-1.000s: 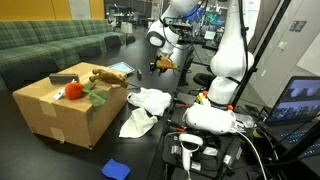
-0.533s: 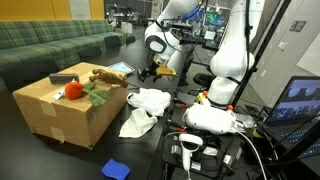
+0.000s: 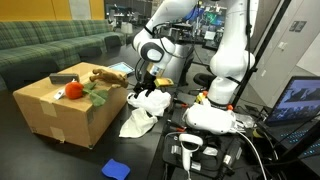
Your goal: Swap the things on the box with the things on the table
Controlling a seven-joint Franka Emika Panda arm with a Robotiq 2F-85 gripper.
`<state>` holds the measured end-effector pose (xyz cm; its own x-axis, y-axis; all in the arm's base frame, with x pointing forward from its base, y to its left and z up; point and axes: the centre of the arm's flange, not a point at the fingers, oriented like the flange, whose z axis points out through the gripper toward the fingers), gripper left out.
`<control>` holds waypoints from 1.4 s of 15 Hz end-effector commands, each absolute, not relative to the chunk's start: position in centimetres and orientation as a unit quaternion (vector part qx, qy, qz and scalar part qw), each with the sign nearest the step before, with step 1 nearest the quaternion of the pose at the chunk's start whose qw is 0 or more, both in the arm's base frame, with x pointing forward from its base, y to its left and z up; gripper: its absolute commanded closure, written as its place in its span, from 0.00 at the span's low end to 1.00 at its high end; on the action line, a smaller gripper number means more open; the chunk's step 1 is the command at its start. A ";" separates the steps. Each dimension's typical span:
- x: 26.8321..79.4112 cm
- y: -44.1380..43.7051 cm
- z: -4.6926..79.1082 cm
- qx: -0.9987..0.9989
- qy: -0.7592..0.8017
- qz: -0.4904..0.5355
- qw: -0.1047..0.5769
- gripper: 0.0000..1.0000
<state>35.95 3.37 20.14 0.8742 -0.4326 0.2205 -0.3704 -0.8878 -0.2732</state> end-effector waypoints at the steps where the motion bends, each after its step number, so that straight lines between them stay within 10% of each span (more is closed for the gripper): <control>1: 36.6 4.7 20.2 -0.977 0.177 -0.091 0.080 0.00; 21: 37.3 9.6 11.9 -0.998 -0.060 -0.015 0.015 0.00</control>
<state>36.62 9.01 13.61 0.9947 0.0933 0.0430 0.0948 -0.9949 -0.0335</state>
